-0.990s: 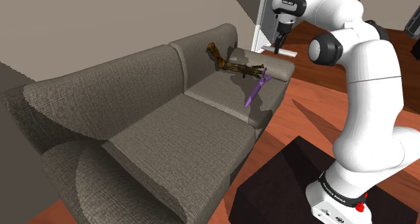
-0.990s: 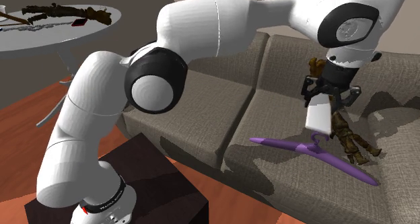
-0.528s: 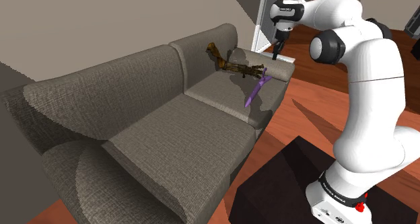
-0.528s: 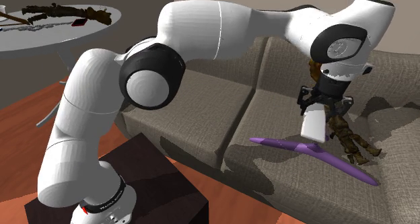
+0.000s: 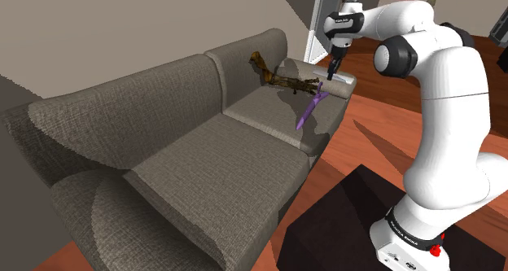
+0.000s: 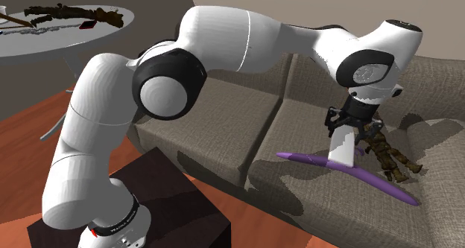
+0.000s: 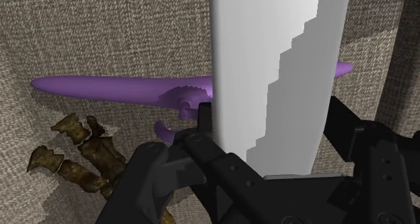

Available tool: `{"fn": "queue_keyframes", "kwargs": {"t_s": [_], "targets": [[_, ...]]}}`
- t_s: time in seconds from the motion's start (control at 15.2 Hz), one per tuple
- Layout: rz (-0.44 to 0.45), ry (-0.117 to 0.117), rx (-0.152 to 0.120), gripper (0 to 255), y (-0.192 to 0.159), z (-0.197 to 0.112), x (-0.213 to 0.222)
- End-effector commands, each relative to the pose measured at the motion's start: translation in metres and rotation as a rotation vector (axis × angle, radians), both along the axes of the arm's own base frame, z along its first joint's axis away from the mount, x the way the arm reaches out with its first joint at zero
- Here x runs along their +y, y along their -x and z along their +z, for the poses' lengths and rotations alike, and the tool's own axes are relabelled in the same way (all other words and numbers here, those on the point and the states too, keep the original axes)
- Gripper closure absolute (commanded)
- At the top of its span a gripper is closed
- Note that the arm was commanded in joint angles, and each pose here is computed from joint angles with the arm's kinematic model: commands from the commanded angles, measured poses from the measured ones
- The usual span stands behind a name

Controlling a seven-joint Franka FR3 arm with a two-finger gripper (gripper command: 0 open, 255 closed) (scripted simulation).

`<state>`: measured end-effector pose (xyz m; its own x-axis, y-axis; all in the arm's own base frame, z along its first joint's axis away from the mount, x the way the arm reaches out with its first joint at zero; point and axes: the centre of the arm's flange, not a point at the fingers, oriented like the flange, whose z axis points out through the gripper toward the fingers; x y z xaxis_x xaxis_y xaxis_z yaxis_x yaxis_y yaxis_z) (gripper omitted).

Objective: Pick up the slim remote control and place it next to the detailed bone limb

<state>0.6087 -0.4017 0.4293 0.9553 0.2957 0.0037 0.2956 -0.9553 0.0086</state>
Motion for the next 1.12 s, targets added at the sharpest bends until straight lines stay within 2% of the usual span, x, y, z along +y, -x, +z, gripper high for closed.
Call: {"fn": "queue_keyframes", "kwargs": {"t_s": [0.0, 1.06], "targets": [[0.000, 0.001, -0.001, 255, 0.000, -0.010, 0.000], [0.000, 0.001, -0.001, 255, 0.000, -0.094, 0.000]]}}
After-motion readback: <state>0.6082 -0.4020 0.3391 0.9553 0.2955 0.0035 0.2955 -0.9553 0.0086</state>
